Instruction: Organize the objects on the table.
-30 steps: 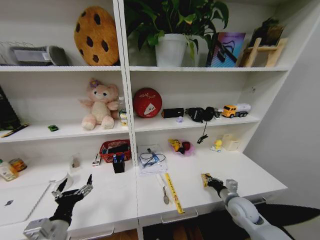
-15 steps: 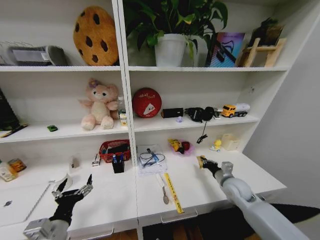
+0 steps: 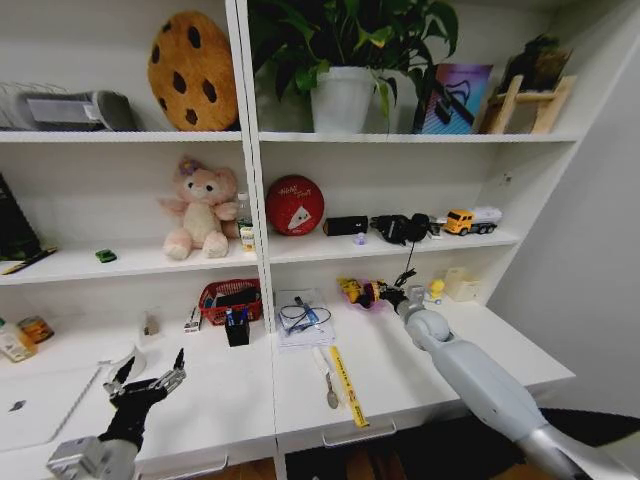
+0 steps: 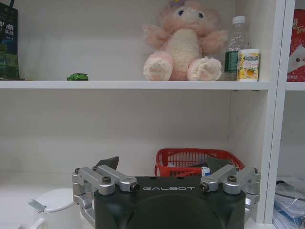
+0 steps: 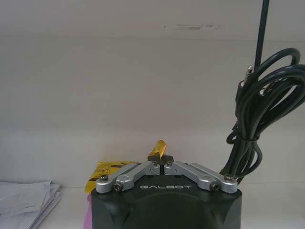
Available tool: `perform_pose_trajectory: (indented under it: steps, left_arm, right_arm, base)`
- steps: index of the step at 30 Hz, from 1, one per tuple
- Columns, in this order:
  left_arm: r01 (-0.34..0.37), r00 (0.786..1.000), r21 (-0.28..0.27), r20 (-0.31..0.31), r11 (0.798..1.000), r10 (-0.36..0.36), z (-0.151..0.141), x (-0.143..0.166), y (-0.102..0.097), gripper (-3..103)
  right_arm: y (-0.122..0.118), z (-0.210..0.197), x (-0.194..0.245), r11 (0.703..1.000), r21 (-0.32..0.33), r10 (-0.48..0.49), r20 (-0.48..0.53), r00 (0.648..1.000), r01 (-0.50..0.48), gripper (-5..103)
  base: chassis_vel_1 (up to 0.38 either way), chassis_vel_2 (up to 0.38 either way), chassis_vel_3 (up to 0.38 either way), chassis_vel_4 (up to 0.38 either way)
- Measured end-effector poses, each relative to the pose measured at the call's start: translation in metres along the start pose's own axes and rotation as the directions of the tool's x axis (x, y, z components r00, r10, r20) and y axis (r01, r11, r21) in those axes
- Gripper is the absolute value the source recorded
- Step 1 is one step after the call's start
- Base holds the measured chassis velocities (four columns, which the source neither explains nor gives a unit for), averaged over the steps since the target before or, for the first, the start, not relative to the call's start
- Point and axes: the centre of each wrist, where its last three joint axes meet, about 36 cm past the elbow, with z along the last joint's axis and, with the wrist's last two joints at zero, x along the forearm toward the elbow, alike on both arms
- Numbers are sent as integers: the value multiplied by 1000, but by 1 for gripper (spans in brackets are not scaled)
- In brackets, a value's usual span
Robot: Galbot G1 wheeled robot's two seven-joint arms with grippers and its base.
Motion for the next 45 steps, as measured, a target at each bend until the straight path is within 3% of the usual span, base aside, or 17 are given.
perform_pose_trajectory:
  steps: [11,13,14,16,17,22,24,27,28,32,34,35,38,43,45]
  left_arm:
    - [0,1000,0,0,1000,0,0,0,0,100]
    - [0,1000,0,0,1000,0,0,0,0,100]
    - [0,1000,0,0,1000,0,0,0,0,100]
    - [0,1000,0,0,1000,0,0,0,0,100]
    - [0,1000,0,0,1000,0,0,0,0,100]
    - [0,1000,0,0,1000,0,0,0,0,100]
    - [0,1000,0,0,1000,0,0,0,0,100]
    - [0,1000,0,0,1000,0,0,0,0,100]
    - [0,1000,0,0,1000,0,0,0,0,100]
    - [0,1000,0,0,1000,0,0,0,0,100]
    - [0,1000,0,0,1000,0,0,0,0,100]
    - [0,1000,0,0,1000,0,0,0,0,100]
    - [0,1000,0,0,1000,0,0,0,0,100]
    - [0,1000,0,0,1000,0,0,0,0,100]
    - [0,1000,0,0,1000,0,0,0,0,100]
  right_arm:
    - [-6,34,-42,999,32,39,21,999,-40,0]
    - [-6,37,-45,998,36,42,19,999,-43,5]
    - [-5,40,-48,998,33,45,19,999,-46,16]
    - [-4,41,-49,999,30,45,18,999,-46,16]
    - [-3,41,-48,999,29,43,18,999,-44,27]
    - [-4,36,-35,999,29,24,16,1000,-24,43]
    - [-3,33,-23,999,45,4,24,1000,-5,48]
    - [2,32,6,996,79,-37,46,998,34,65]
    - [2,32,6,996,79,-37,46,998,34,65]
    - [-1,51,48,985,170,-55,90,994,40,81]
    - [1,52,56,986,164,-57,83,995,42,81]
    - [7,53,74,989,138,-58,71,996,48,91]
    - [16,40,117,996,74,-51,93,994,44,99]
    - [22,28,175,999,42,-17,103,995,13,100]
    - [25,16,223,999,27,-28,124,992,25,100]
  base:
    - [0,0,0,0]
    - [0,0,0,0]
    - [0,0,0,0]
    - [0,0,0,0]
    - [0,0,0,0]
    - [0,0,0,0]
    - [0,0,0,0]
    - [0,0,0,0]
    - [0,0,0,0]
    - [0,0,0,0]
    - [0,0,0,0]
    - [0,0,0,0]
    - [0,0,0,0]
    - [0,0,0,0]
    - [0,0,0,0]
